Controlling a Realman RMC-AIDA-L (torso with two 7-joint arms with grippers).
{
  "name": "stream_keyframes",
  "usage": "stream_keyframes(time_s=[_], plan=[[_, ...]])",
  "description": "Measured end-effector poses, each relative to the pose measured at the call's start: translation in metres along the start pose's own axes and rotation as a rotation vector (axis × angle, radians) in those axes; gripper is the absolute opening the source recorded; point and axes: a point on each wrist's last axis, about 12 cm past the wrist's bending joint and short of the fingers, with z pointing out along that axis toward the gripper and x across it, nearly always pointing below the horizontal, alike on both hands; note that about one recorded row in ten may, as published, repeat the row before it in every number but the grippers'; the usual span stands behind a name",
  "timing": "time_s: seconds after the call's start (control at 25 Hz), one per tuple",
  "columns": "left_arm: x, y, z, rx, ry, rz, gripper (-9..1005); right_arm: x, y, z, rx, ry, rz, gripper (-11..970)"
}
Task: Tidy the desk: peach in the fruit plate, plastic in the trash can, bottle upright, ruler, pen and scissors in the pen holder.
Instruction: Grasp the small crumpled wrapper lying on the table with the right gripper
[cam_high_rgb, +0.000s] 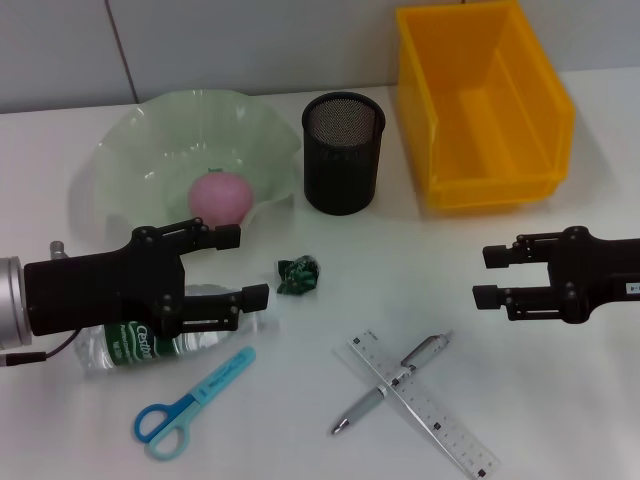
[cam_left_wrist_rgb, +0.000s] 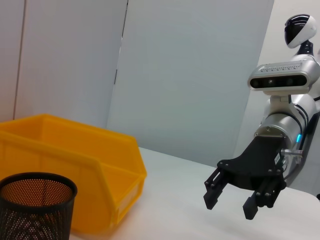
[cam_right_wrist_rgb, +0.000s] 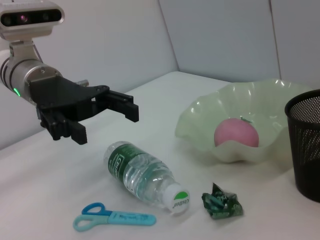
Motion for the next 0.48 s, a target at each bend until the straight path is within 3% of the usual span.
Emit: stream_keyframes(time_s=[0.48], plan=[[0.000,0.000,-0.006,0.004,0.013,0.013,861,0.002,0.008,0.018,-0.037,-0.032,-0.002,633]])
